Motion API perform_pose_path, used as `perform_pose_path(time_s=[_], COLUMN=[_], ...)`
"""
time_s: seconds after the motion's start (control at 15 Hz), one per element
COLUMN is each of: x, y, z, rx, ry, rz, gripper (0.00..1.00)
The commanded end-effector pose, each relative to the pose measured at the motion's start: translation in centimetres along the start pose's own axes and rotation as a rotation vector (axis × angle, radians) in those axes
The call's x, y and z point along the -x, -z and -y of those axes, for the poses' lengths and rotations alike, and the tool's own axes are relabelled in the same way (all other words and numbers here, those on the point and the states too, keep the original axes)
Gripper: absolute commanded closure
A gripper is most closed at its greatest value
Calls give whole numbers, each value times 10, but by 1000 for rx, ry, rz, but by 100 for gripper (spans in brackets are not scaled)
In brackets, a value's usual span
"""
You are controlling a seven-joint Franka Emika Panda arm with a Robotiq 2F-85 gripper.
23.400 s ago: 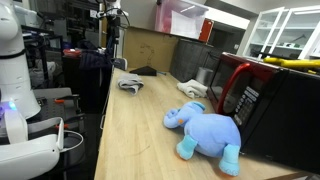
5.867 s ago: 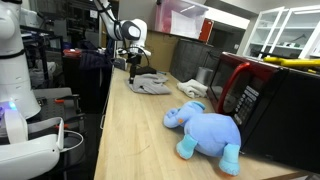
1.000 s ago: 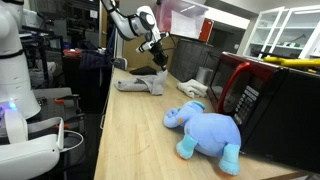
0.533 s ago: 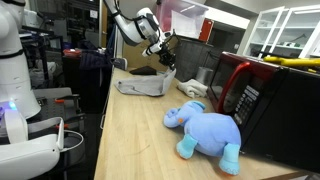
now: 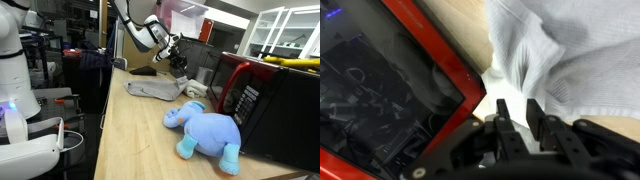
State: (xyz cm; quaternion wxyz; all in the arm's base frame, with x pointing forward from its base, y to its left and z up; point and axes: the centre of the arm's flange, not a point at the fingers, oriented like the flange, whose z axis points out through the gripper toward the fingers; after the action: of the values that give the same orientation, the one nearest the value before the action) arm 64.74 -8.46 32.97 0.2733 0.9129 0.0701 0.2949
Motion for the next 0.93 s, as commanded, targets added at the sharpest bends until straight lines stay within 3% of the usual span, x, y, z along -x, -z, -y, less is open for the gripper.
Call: perform_pose_path(time_s=[0.0,0.13,0.33,0.53,0.6,0.73,0.87], x=[-12,-17,-11,13,20,32,43], y=[9,18,32,44,47,55,60], z=[1,-1,2,25,32,41,46], rx=[10,-14,-115,-192,-205,-214,-209], ry=[-85,-135,-158,-129,-130,-136,-149], rz=[-23,18,194,361,414,532,649], gripper=[42,27,5,0,24,27,43])
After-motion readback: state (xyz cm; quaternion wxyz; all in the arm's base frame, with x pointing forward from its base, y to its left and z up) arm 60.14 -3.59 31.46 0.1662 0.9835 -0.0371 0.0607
